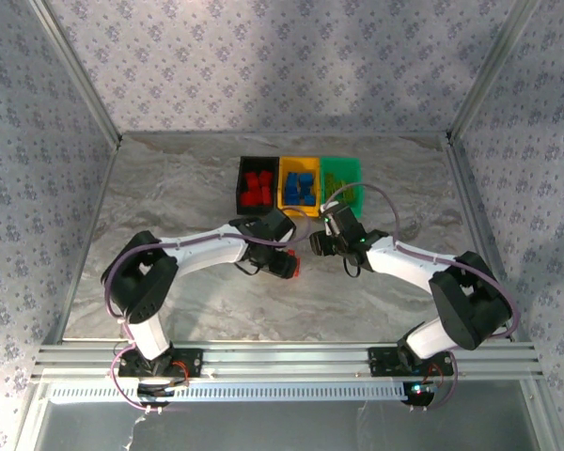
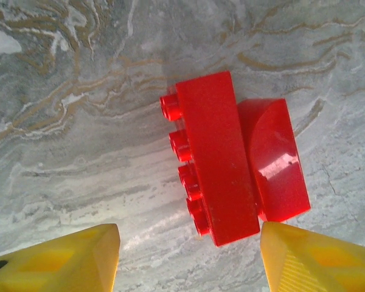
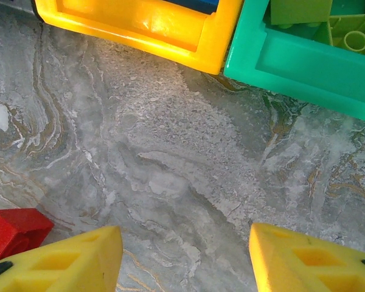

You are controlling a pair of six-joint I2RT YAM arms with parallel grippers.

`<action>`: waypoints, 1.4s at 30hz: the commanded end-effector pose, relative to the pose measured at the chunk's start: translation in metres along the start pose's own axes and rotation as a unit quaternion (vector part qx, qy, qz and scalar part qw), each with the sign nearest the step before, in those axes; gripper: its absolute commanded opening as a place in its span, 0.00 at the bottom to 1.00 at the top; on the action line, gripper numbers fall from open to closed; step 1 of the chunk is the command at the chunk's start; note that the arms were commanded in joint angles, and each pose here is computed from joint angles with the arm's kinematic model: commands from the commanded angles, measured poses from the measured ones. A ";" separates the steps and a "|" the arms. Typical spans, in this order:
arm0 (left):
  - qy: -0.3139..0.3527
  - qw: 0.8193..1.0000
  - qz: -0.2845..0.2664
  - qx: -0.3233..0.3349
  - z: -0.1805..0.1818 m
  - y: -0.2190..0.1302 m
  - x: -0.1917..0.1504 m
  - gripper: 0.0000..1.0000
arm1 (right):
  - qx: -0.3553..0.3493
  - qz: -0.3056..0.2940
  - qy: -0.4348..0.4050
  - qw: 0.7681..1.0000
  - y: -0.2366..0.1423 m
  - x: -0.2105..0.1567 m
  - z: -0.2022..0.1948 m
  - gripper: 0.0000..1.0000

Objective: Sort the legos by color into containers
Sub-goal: Move the legos to the center of the table.

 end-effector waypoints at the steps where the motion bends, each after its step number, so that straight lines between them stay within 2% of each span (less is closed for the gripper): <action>1: -0.007 1.000 -0.009 -0.001 -0.006 -0.001 0.010 0.62 | -0.002 -0.011 0.006 1.000 -0.006 0.003 -0.001 0.59; 10: -0.007 1.000 0.012 -0.001 -0.009 0.011 0.009 0.62 | 0.000 -0.013 0.005 1.000 -0.007 0.003 0.000 0.59; 17: -0.018 0.994 0.011 0.104 0.021 0.012 0.009 0.56 | -0.001 -0.013 0.005 1.000 -0.007 0.003 -0.001 0.59; 27: -0.023 0.986 -0.025 0.164 0.050 -0.012 0.021 0.50 | -0.001 -0.010 0.006 1.000 -0.006 0.003 -0.001 0.59; 32: -0.047 0.985 -0.027 0.162 0.062 -0.017 0.022 0.50 | 0.000 -0.011 0.005 1.000 -0.006 0.003 0.000 0.59; 39: -0.031 0.986 -0.035 0.160 0.059 -0.022 0.026 0.47 | 0.001 -0.011 0.005 1.000 -0.006 0.003 0.001 0.59; 42: -0.023 0.990 -0.026 0.139 0.048 -0.018 0.026 0.48 | 0.004 -0.012 0.006 1.000 -0.006 0.003 0.002 0.59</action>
Point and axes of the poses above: each hand's point on the last joint's axis, 136 mm out from that joint toward the fingers, its own y axis out along the fingers, its own z axis along the line the jaws close on, x = y × z, the point moved 3 cm from there along -y, back along the fingers, and after that the axes turned 7 degrees about -y, right-handed, at the moved point
